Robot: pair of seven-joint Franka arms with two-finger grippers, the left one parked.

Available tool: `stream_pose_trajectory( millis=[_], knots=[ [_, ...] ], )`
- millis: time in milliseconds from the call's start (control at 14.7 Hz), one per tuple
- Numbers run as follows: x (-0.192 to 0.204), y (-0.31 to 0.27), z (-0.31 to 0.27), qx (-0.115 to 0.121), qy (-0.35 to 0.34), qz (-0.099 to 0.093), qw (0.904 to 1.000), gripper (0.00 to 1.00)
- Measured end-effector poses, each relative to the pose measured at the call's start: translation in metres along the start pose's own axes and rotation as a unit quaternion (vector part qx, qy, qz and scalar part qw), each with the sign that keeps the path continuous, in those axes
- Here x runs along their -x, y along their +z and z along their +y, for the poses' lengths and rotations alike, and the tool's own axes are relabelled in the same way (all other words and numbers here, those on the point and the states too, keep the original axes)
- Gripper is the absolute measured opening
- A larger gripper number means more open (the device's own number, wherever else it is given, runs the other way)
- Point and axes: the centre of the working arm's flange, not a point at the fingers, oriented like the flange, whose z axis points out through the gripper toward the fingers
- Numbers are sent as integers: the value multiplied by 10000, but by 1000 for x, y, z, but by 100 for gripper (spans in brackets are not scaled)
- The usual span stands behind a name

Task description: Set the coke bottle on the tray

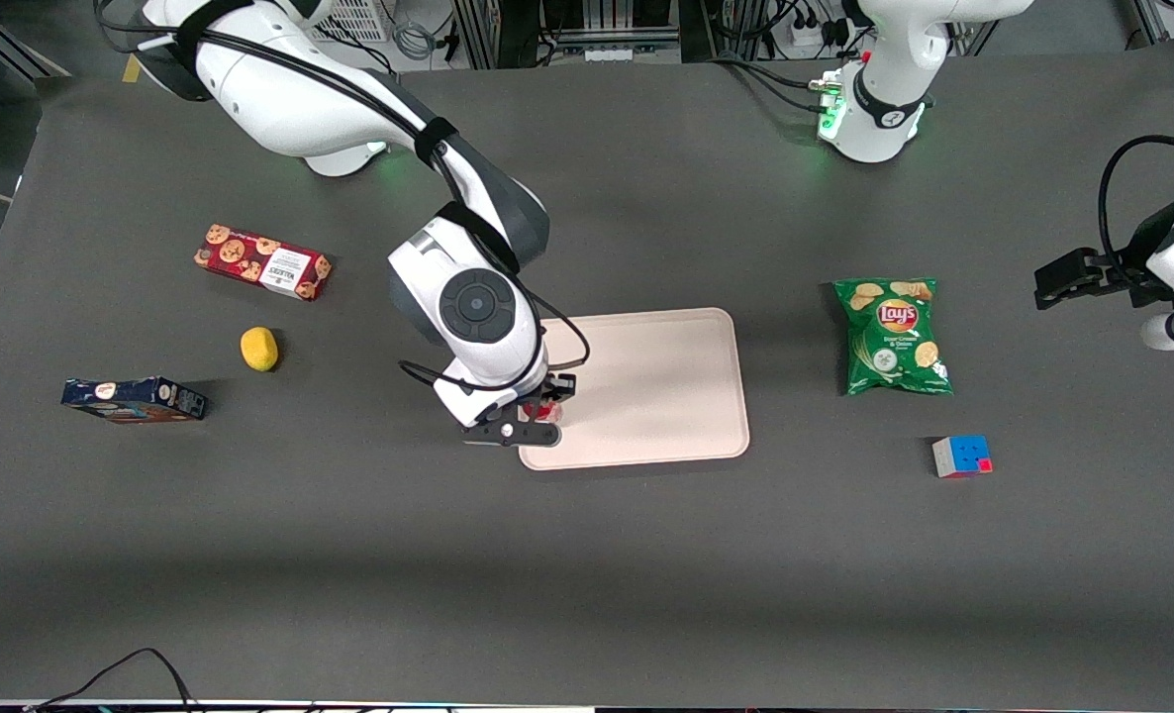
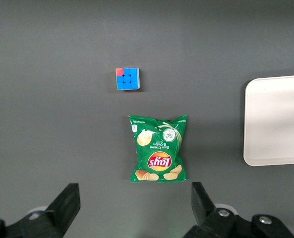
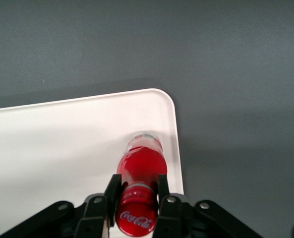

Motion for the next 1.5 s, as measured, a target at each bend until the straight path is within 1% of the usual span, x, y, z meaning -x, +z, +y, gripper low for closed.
stream_pose_trajectory(
  millis=[136,205,273,409,477,545,614,750,818,886,955,1091,1227,1295,1432,1500],
  knots=[
    [1,5,-1,-10,-4,35,10000,37],
    [1,4,-2,-16,1,53,10000,45],
    [1,4,-2,-23,32,61,10000,56],
    [-1,1,-2,-63,169,107,9998,73],
    [-3,-6,-2,-112,253,167,9995,84],
    [-6,-20,1,-179,331,264,9989,93],
    [-12,-43,9,-261,406,411,9980,100],
    [-26,-104,44,-413,649,757,9942,100],
    [-30,-132,67,-443,730,914,9921,100],
    [-31,-156,92,-408,703,1037,9913,100],
    [-32,-174,119,-375,572,1100,9916,100],
    [-32,-199,178,-413,247,1088,9929,100],
    [-31,-213,246,-287,52,1069,9938,100],
    [-27,-217,277,-271,49,1008,9945,100],
    [-14,-223,338,-282,69,798,9964,100],
    [-7,-226,364,-247,-1,681,9974,100]
  ],
)
